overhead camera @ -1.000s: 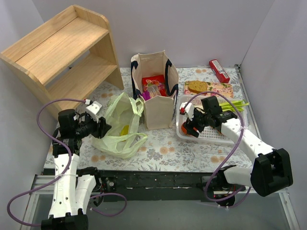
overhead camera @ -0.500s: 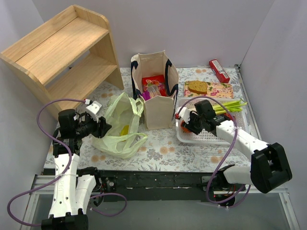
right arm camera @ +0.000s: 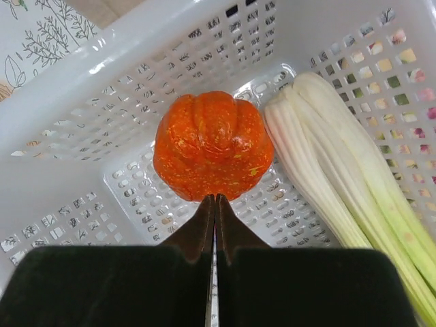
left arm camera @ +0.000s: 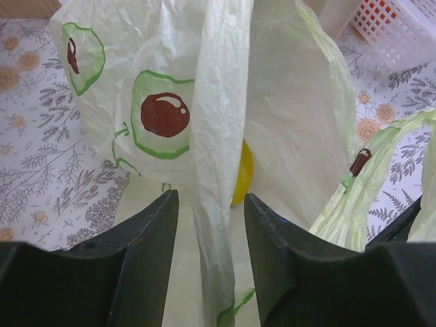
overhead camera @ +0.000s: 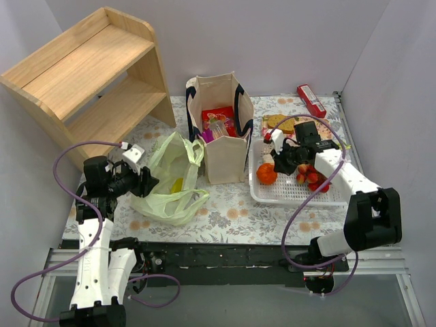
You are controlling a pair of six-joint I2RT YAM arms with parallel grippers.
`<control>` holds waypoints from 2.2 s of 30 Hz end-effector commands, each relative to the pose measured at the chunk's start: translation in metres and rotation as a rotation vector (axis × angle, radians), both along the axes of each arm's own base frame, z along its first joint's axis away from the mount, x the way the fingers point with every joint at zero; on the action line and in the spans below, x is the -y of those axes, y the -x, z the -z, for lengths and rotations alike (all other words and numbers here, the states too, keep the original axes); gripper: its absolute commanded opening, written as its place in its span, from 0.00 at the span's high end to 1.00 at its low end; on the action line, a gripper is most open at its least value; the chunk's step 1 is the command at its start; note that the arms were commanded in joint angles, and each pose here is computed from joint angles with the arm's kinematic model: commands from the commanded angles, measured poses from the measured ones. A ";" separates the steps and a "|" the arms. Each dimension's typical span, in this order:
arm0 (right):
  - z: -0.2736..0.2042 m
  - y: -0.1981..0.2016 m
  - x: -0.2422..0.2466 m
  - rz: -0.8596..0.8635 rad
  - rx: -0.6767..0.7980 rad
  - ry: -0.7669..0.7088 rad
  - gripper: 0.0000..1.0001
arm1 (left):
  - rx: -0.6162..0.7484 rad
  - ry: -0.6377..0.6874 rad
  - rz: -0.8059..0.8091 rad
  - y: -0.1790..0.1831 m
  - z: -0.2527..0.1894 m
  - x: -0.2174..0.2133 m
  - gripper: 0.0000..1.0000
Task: Untie the knot of the grocery bags and take out the mixed food
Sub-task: Place the fake fruit in the bin, then pick up the fake fruit from the takeout bag.
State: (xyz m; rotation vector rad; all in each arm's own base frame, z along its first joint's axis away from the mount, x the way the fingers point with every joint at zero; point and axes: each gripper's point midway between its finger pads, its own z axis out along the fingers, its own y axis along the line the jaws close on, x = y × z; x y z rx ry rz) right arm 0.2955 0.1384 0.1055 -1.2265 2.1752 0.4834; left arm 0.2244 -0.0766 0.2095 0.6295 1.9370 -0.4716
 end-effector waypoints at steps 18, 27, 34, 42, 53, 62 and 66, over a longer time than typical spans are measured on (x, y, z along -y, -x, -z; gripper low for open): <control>-0.201 0.114 -0.208 -0.629 0.473 -0.553 0.69 | 0.023 0.040 0.036 0.003 -0.011 0.008 0.66; -0.168 0.126 -0.323 -0.727 0.520 -0.568 0.88 | 0.051 0.011 0.036 0.006 -0.024 0.005 0.76; -0.131 0.091 -0.360 -0.579 0.527 -0.491 0.94 | 0.070 -0.027 0.048 0.013 -0.023 0.004 0.95; -0.010 0.167 -0.333 -0.825 0.350 -0.296 0.93 | 0.052 -0.037 0.068 0.011 -0.018 0.004 1.00; -0.038 0.127 -0.358 -0.834 0.535 -0.279 0.85 | 0.100 -0.115 0.123 0.009 -0.014 0.001 1.00; -0.040 0.114 -0.380 -0.863 0.601 -0.270 0.83 | 0.107 -0.096 0.122 0.014 -0.017 0.004 1.00; -0.010 0.102 -0.383 -0.882 0.617 -0.190 0.82 | 0.105 -0.094 0.119 0.016 -0.018 0.004 1.00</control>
